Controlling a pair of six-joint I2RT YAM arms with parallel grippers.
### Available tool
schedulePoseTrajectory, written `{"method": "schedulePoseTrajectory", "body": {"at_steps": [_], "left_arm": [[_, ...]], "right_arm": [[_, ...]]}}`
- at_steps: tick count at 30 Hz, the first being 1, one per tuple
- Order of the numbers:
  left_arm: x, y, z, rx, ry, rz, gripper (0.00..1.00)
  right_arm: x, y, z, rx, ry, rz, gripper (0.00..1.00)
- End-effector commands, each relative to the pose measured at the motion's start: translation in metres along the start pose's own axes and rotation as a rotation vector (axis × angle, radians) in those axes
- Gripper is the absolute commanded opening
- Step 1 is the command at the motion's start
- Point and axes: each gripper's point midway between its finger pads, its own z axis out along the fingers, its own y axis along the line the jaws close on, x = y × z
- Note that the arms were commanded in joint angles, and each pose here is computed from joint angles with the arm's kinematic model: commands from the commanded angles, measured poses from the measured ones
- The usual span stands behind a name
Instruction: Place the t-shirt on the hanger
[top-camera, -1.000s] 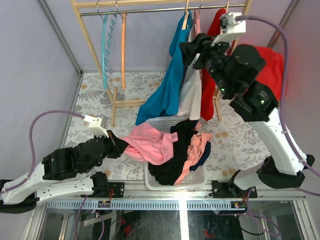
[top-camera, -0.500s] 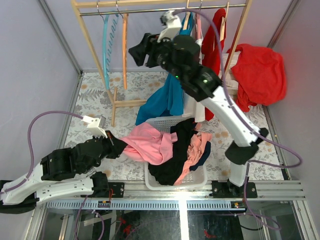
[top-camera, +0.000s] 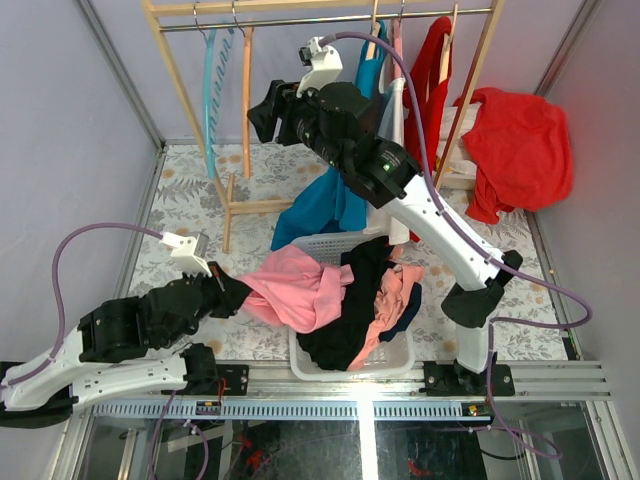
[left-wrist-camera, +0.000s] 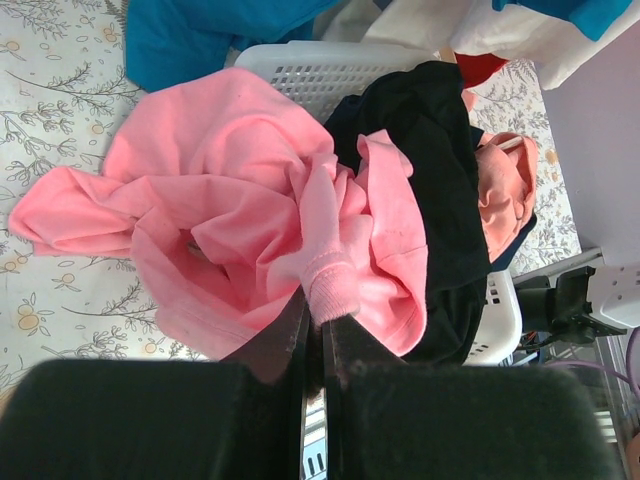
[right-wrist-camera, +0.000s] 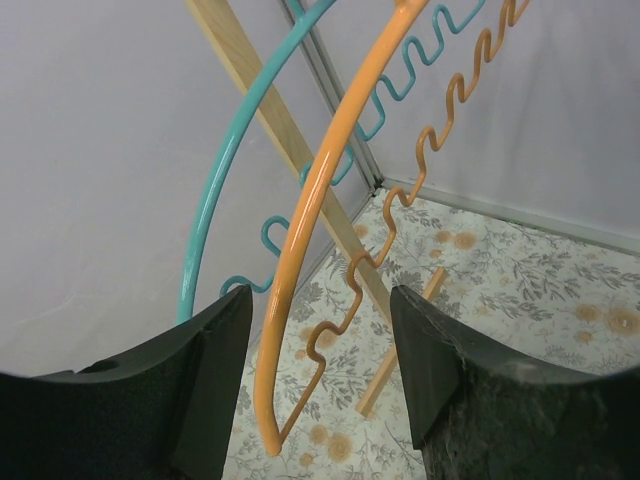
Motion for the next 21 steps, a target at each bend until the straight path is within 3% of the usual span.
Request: {"method": "schedulePoseTrajectory", "body": {"at_steps": [1, 8, 21], "left_arm": [[-0.014, -0.001, -0.008, 0.014, -0.045, -0.034, 0.0], [-0.014, 0.0, -0.01, 0.019, -0.045, -0.034, 0.0], [-0.015, 0.0, -0.012, 0.024, -0.044, -0.036, 0.0]], "right_arm": [[-0.045, 0.021, -0.026, -0.018, -0.138, 0.016, 0.64], [-0.043, 0.037, -0.041, 0.017, -0.169, -0.048, 0.64], [-0.02, 0.031, -0.009, 0.175, -0.201, -0.177, 0.64]]}}
